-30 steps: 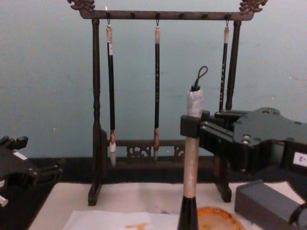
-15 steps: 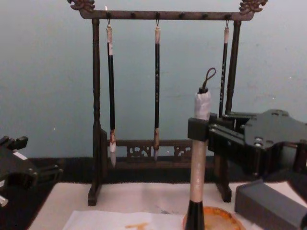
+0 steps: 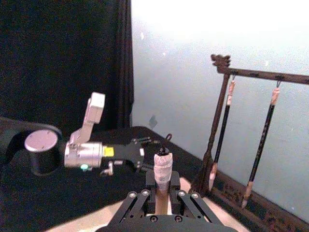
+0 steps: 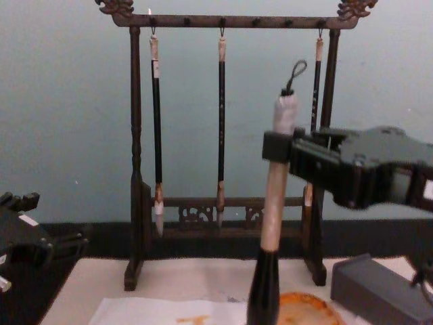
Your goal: Pick up the brush from the inkstone, write on the paper, then place the brush back to its original position.
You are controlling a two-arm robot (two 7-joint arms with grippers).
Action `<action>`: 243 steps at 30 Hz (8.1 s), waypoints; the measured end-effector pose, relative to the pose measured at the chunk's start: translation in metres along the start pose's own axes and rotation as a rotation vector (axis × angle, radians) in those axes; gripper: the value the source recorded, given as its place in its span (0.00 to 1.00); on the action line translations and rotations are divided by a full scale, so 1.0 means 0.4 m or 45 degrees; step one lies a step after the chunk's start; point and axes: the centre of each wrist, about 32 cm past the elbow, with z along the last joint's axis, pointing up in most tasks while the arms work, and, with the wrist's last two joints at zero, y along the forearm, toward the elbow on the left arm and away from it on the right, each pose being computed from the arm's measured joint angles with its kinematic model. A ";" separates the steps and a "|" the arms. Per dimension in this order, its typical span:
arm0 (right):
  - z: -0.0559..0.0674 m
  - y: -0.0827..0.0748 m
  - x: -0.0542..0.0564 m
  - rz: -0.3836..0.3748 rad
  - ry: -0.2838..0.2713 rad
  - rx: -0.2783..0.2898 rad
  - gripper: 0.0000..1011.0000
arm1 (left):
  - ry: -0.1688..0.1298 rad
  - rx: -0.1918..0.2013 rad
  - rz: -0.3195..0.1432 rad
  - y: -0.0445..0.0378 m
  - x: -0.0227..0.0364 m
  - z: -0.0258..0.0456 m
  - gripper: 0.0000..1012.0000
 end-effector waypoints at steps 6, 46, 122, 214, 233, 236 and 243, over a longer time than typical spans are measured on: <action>0.004 0.025 0.012 -0.037 0.033 0.030 0.17 | 0.000 0.000 0.000 0.000 0.000 0.000 1.00; 0.047 0.068 0.118 -0.300 0.514 0.086 0.17 | 0.000 0.000 0.000 0.000 0.000 0.000 1.00; -0.144 -0.007 0.390 -0.850 1.503 -0.071 0.17 | 0.000 0.000 0.000 0.000 0.000 0.000 1.00; -0.233 -0.085 0.080 -0.853 0.104 -0.146 0.99 | 0.000 0.000 0.000 0.000 0.000 0.000 1.00; -0.234 -0.084 0.079 -0.856 0.095 -0.128 0.99 | 0.000 0.000 0.000 0.000 0.000 0.000 1.00; -0.235 -0.084 0.079 -0.856 0.095 -0.127 0.99 | 0.000 0.000 0.000 0.000 0.000 0.000 1.00; -0.235 -0.084 0.079 -0.857 0.093 -0.125 0.99 | 0.000 0.000 0.000 0.000 0.000 0.000 1.00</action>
